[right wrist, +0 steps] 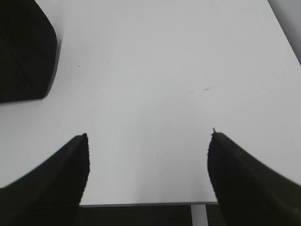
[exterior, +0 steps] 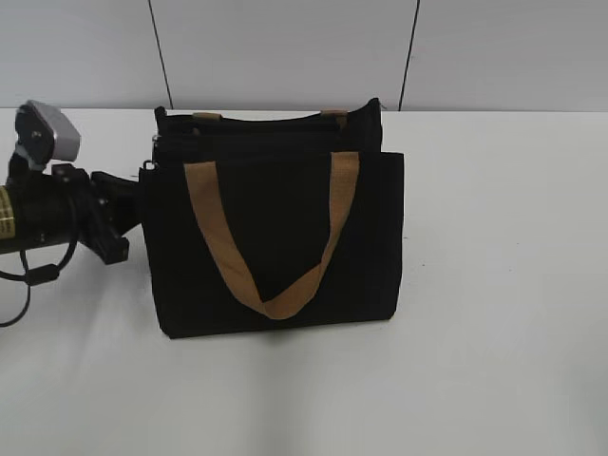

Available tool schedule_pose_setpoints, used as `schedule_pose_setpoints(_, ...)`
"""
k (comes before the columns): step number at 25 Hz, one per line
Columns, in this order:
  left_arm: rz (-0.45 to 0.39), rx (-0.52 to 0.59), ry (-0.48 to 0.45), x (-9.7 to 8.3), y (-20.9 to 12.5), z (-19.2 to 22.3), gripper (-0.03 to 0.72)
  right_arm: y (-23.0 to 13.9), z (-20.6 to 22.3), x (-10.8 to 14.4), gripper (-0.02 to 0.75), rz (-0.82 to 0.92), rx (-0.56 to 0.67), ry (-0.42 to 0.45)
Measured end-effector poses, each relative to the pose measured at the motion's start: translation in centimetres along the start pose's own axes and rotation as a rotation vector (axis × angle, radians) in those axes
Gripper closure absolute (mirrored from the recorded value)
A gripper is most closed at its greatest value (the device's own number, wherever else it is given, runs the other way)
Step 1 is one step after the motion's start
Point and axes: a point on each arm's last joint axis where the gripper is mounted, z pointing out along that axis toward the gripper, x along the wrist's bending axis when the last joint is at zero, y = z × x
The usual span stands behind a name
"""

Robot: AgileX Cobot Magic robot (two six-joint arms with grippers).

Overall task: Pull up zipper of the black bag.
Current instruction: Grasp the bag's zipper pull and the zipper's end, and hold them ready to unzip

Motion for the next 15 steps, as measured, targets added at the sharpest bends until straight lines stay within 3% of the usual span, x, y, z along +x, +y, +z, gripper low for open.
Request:
schedule_pose_setpoints(5,0.069,0.049,0.134,0.1,2.9,-2.1,0.678,0.0,0.0,0.0,0.146,0.000,0.000,0.000)
schedule_pose_setpoints(9,0.130,0.023,0.186,-0.2,5.5,-3.5,0.678,0.0,0.0,0.0,0.146,0.000,0.000,0.000)
schedule_pose_setpoints(15,0.154,0.016,0.256,-0.5,7.8,-5.2,0.678,0.0,0.0,0.0,0.146,0.007,0.000,0.000)
